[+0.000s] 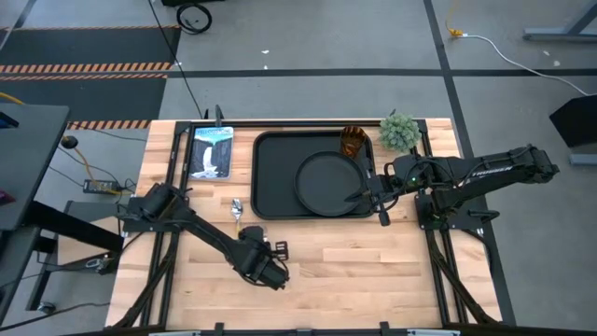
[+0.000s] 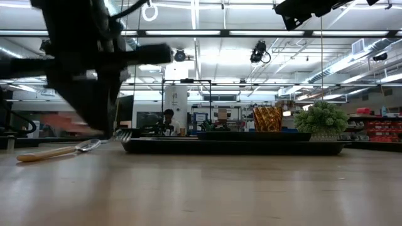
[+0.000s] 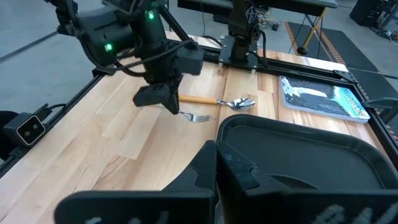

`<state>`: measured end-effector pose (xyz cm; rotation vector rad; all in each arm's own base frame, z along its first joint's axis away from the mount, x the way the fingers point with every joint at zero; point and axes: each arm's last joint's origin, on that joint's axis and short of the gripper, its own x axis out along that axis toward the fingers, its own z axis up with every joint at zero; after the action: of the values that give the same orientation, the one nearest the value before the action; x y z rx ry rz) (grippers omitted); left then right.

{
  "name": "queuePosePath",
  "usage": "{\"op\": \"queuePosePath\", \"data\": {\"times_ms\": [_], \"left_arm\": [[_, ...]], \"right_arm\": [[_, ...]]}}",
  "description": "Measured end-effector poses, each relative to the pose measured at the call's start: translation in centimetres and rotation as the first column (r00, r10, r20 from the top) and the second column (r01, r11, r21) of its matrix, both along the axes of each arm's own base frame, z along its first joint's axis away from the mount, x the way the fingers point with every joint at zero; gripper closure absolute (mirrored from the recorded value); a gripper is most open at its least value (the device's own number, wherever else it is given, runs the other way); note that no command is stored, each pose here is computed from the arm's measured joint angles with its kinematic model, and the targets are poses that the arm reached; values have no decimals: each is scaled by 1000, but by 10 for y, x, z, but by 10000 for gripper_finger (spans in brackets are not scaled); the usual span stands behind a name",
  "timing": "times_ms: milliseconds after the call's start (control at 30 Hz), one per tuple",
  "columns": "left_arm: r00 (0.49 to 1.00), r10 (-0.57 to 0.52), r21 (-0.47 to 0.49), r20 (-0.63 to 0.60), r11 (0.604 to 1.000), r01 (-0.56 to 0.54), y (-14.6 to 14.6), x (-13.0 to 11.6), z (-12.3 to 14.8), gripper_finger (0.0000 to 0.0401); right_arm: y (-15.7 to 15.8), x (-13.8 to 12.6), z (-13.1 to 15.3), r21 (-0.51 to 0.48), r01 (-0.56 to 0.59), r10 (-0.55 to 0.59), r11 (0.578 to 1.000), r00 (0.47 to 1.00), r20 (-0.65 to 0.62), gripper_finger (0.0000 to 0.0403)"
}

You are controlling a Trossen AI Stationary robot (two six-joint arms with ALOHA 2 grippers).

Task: Pick and place plate/cup/fork/spoon on tray
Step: Put the orange fork to the left of the black plate on the black tray

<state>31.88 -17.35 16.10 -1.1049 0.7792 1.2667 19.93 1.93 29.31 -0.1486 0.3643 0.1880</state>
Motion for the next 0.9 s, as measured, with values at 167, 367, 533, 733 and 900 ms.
{"op": "queuePosePath", "data": {"times_ms": [167, 367, 533, 733, 900], "left_arm": [[998, -50, 64, 33, 997, 48, 2, 2, 24, 381], [1000, -13, 148, -26, 989, 16, 30, 3, 37, 381], [997, -20, 159, -71, 987, 31, 63, 17, 37, 381], [992, -13, 180, -128, 983, 37, 103, 28, 37, 381], [988, -1, 200, -155, 979, 33, 132, 33, 35, 381]], "right_arm": [[0, 0, 0, 1, 0, 0, 1000, 1000, 2, 394], [0, 0, 1, 1, 0, 0, 1000, 1000, 6, 394], [0, 0, 1, 1, 0, 0, 1000, 1000, 6, 394], [0, 0, 0, 2, -4, 4, 1000, 1000, 5, 394], [0, 0, 0, -4, -6, 6, 1000, 1000, 2, 394]]}}
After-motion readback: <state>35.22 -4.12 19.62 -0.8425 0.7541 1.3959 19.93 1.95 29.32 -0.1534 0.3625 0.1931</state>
